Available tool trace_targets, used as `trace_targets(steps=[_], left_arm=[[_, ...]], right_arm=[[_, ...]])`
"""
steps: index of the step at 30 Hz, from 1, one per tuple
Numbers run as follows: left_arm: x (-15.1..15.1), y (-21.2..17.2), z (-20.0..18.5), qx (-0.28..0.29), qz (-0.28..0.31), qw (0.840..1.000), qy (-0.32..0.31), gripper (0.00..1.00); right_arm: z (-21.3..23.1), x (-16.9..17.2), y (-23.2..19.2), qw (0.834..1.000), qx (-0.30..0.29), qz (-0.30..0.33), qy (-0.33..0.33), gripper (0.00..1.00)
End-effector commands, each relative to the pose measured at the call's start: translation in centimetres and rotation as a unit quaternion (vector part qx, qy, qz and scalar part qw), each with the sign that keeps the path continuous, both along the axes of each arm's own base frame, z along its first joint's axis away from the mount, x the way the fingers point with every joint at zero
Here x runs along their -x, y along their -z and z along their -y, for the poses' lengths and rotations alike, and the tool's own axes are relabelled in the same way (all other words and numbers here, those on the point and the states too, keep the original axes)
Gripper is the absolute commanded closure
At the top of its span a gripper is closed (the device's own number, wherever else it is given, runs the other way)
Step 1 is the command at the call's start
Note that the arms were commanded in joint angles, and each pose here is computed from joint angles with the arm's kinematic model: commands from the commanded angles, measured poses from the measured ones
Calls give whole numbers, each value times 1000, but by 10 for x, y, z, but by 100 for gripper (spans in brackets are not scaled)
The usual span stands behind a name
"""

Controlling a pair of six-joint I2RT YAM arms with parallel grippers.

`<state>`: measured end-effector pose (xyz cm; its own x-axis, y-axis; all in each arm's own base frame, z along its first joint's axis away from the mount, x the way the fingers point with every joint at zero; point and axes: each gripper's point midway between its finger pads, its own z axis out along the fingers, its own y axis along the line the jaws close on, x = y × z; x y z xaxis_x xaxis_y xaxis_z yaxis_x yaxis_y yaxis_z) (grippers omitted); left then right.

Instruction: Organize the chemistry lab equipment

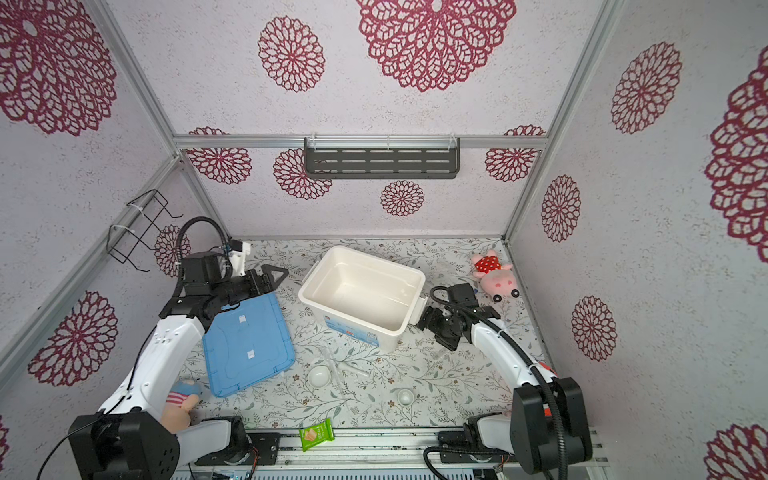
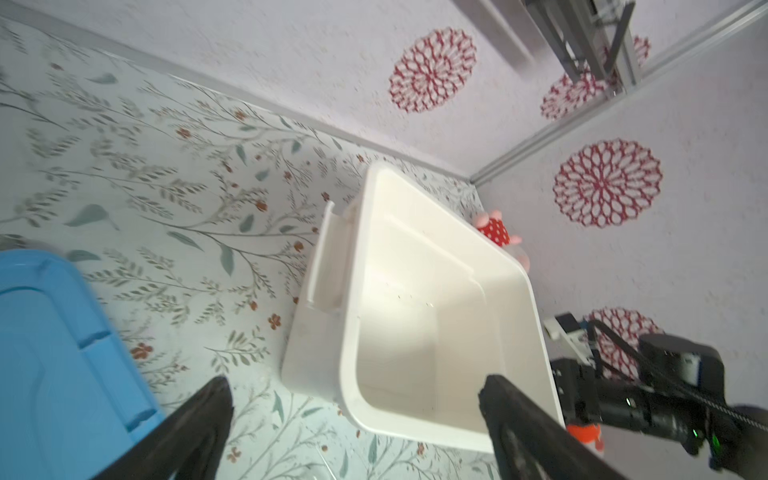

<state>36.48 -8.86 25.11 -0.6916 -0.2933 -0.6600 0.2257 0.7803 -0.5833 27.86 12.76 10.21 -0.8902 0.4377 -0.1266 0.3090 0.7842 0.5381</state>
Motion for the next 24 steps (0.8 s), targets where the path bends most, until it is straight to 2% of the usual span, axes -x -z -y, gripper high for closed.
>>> trace_targets(steps=[1,10,14,19,22,23,24], left_arm=[[12,12,8,-11,-31,999,27,3],[7,37,0,-24,-60,998,3,3],[2,40,-5,-36,-63,997,-10,3],[-1,37,-11,-49,-57,997,-24,3],[2,32,-17,-65,-55,996,-37,3],[3,31,-20,-72,-53,995,-44,3],[5,31,-23,-78,-49,994,-50,3]], right_arm=[[-21,-20,-14,999,-50,20,6,16],[-74,-83,-30,995,-88,53,3,16],[-84,-117,-26,996,-75,57,0,16],[-68,-152,-11,998,4,39,-39,16],[-36,-160,-12,996,65,35,-40,14],[-23,-163,-13,995,81,36,-34,10],[-8,-165,-13,994,99,36,-18,1]])
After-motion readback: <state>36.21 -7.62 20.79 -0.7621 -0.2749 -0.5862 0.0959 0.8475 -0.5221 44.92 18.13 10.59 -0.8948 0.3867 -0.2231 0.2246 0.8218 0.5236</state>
